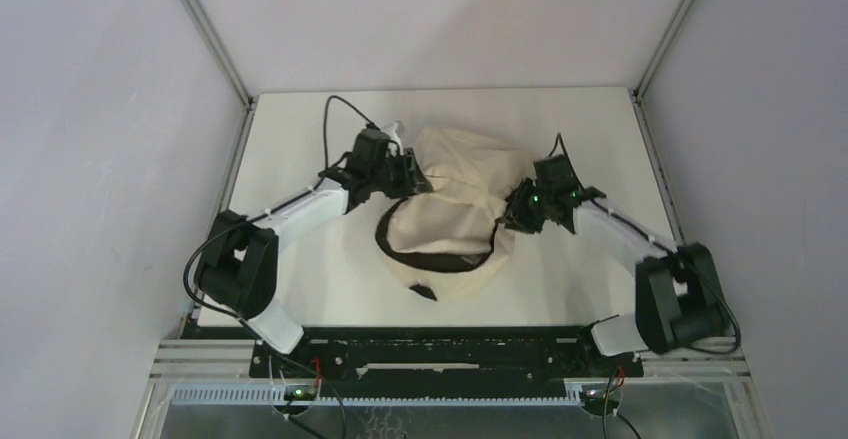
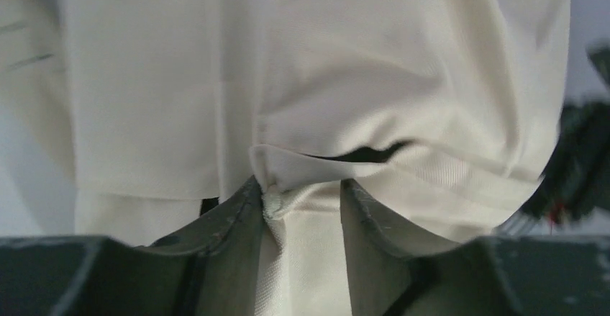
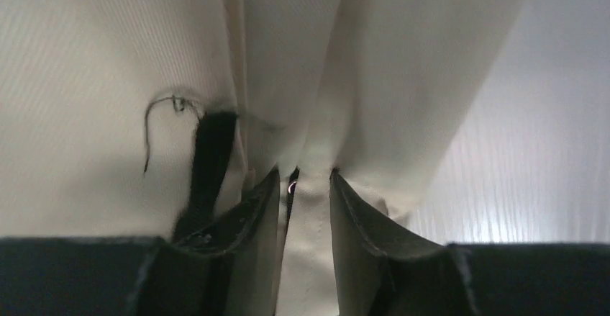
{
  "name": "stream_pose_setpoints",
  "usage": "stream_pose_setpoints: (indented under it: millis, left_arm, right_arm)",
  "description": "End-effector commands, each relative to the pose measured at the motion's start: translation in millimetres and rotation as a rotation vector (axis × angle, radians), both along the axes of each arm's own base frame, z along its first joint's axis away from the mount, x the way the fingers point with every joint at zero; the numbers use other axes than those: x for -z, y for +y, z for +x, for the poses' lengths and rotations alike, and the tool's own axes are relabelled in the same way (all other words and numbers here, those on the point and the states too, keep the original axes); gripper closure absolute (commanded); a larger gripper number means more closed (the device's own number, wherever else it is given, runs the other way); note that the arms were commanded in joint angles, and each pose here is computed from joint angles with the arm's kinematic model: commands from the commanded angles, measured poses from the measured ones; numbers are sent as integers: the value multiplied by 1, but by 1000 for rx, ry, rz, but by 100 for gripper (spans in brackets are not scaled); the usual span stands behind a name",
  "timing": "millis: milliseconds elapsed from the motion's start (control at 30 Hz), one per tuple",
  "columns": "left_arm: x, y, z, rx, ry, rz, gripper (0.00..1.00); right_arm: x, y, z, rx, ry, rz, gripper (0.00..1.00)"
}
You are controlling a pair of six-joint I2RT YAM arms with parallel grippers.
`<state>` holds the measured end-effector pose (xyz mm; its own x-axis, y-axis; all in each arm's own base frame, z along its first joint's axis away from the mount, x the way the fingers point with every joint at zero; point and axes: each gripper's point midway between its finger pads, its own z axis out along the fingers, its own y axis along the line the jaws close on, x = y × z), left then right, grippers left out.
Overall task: Pack the student bag
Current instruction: Zip the student bag at the center of the board, then adjust the student bag at the center of the board.
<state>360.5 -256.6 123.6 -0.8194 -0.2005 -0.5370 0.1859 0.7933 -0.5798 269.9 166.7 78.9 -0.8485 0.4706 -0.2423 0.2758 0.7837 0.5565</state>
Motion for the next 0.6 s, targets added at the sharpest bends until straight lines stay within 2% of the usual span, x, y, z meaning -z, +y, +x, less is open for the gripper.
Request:
stream_pose_setpoints:
  millis: [0,100,233,367,433,567]
  left_arm:
    - [-66,-80,-52,214,-67,-131,51]
    - [-94,-81,-61,255,-143,-106,49]
    - [-118,-33,-58,150,-308,39,39]
    - [-117,23,-50,-64,-398,160,9]
    - [-110,35,-50,-76,-380,169,7]
    - [-91,31,-61,41,-339,203,10]
  right_arm:
    - [-51,-4,105,11,-250,1,61]
    - [-61,-18,132,13,-240,4,62]
    - [-89,-37,132,18,-315,-58,54]
    - [-100,-52,108,20,-331,-127,46]
    - [-98,-60,92,32,-323,-157,44]
    - [-103,-66,64,46,-342,-159,43]
